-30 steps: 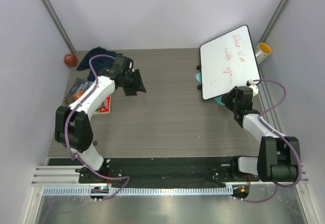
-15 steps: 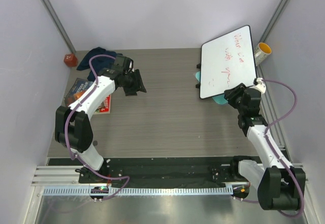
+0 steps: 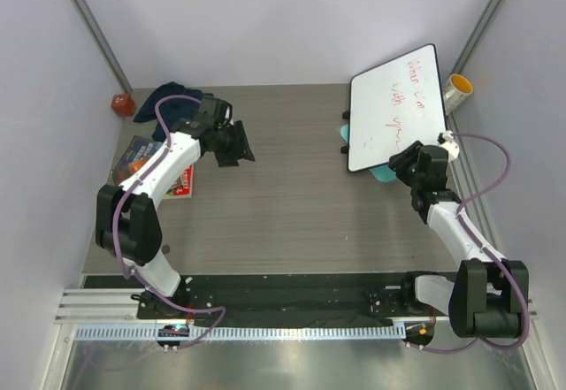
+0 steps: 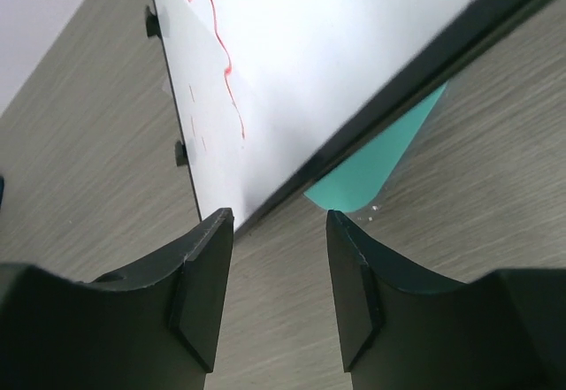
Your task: Fold and stack the t-shirts
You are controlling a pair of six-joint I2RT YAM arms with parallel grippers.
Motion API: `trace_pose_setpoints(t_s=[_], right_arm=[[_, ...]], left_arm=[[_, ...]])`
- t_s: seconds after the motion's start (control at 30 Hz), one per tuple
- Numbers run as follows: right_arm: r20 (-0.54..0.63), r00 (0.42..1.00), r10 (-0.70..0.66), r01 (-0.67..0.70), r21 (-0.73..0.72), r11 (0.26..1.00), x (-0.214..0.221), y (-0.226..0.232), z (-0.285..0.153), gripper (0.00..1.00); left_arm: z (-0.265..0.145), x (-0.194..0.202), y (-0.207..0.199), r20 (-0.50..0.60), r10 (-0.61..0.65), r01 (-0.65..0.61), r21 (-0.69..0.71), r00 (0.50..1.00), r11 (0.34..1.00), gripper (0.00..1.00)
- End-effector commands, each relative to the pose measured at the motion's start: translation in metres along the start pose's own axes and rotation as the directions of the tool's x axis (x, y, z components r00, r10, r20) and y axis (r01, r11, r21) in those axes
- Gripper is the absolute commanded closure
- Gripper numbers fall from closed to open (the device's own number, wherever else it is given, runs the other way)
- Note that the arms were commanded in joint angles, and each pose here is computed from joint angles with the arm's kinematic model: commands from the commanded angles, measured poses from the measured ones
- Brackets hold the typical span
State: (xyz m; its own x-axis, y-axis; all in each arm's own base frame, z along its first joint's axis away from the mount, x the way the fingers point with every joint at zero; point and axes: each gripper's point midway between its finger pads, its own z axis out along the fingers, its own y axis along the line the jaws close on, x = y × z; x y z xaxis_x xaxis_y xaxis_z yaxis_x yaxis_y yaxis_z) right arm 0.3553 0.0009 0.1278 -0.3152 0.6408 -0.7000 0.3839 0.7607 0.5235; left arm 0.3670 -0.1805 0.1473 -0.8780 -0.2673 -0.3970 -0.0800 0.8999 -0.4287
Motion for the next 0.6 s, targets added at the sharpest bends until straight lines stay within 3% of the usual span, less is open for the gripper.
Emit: trace_pose_setpoints(t_s=[0.0,0.37,0.57], right_arm=[[0.184,0.983,0.017,-0.01,-0.042,0.999,-0.047,0.017,-0.003,0.47],[0.202,0.979,0.021,-0.024,0.011,1.0,-0.061,0.01,0.047,0.46],[0.21,0.977,0.049,-0.015,-0.159,0.987,-0.061,0.038,0.07,0.5]], left_arm=[[-0.013,-0.01,-0.005,0.047,0.018,-0.019,0.021,0.999,1.0,0.48],[-0.011,-0.009,-0.004,0.042,0.02,-0.021,0.016,0.999,1.0,0.48],[-0.01,-0.008,-0.003,0.04,0.018,-0.019,0.013,0.999,1.0,0.48]])
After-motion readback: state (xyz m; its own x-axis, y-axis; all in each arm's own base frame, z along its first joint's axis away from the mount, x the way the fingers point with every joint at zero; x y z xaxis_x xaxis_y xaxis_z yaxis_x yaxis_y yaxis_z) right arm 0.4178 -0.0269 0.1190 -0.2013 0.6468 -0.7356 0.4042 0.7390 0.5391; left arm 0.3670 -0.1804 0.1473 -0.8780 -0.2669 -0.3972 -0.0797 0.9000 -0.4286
